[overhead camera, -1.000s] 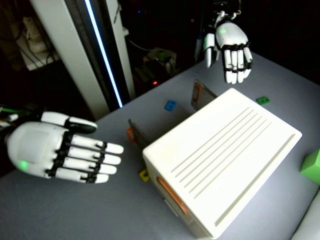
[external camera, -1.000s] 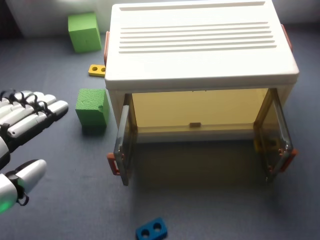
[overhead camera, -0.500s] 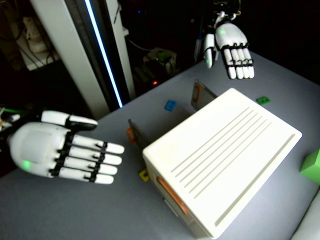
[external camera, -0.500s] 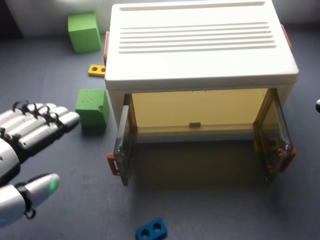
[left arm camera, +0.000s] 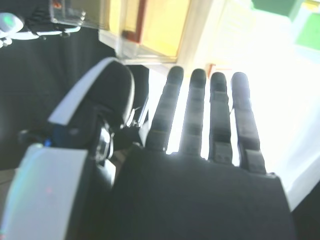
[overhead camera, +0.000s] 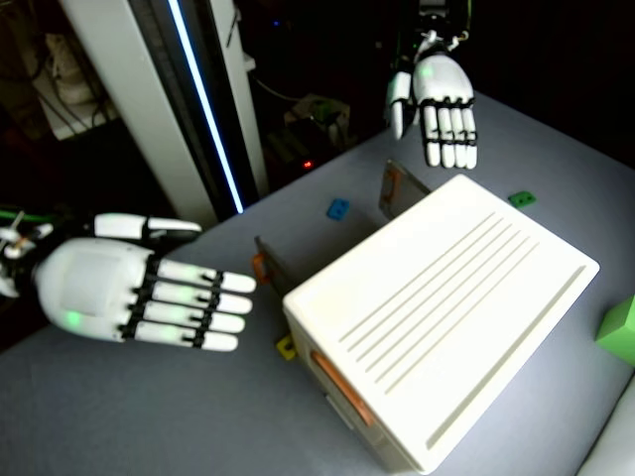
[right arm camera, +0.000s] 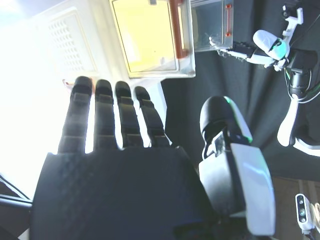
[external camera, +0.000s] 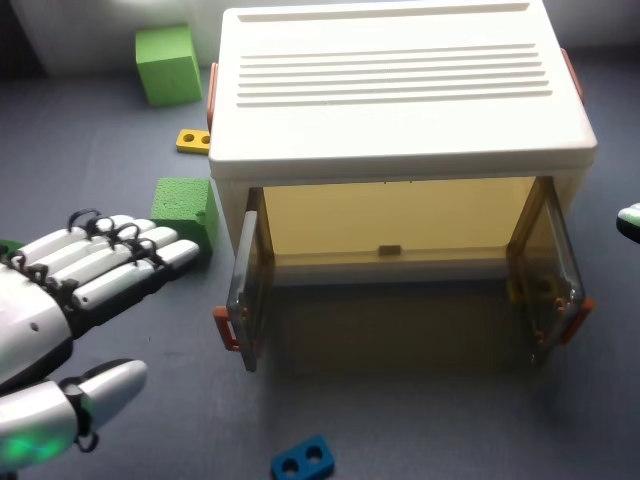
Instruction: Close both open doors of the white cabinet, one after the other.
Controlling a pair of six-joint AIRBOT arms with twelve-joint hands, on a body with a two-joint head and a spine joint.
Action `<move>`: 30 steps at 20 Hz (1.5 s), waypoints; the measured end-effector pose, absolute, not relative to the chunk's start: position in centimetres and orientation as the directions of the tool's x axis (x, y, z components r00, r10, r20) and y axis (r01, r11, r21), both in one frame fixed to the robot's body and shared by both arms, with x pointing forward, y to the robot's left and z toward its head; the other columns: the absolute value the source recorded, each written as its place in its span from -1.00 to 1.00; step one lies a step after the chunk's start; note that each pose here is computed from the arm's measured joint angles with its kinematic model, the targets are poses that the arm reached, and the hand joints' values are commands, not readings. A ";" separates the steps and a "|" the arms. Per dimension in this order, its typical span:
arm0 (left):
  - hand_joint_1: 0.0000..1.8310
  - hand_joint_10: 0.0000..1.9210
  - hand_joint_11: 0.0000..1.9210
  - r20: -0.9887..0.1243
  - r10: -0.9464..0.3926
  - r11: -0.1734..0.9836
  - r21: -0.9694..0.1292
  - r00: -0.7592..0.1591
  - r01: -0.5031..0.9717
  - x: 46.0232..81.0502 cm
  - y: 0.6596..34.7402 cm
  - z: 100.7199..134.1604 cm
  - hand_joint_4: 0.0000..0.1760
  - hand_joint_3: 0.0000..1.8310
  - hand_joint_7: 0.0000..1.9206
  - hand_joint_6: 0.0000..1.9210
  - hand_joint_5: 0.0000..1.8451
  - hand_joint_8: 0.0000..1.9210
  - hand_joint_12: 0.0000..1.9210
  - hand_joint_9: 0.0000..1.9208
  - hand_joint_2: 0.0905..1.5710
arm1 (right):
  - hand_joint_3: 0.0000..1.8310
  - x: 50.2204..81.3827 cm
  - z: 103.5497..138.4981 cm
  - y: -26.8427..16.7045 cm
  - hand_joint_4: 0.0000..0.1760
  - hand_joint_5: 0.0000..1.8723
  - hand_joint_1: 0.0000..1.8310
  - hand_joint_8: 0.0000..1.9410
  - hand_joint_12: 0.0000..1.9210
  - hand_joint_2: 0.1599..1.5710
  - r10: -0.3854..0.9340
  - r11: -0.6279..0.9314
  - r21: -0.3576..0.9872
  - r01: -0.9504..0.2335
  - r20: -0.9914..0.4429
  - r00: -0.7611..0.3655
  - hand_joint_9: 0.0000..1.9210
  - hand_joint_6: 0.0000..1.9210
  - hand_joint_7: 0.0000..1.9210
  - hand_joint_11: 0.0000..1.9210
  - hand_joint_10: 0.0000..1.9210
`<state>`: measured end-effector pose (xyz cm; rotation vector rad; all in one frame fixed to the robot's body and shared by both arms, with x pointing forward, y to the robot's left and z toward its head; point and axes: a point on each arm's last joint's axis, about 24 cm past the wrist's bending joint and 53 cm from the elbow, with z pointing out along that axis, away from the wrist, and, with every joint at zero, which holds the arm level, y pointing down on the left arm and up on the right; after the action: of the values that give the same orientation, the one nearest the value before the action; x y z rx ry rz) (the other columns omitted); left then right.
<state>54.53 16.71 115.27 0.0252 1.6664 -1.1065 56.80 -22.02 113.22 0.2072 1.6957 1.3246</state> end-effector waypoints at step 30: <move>-1.00 -1.00 -1.00 -0.739 -0.442 0.420 -0.671 -0.509 0.611 55.2 9.8 114.9 -1.00 -0.81 -1.00 -1.00 -0.96 -1.00 -0.77 -0.99 1.00 | -1.00 57.3 113.0 -22.6 -0.87 -0.99 -1.00 -1.00 -0.99 0.71 0.639 0.410 0.829 -0.379 -0.558 -0.529 -1.00 -1.00 -1.00 -0.97 -1.00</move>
<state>55.21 9.77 114.94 0.1499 1.6607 -1.2982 57.35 -22.55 112.97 0.2294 1.6906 1.3069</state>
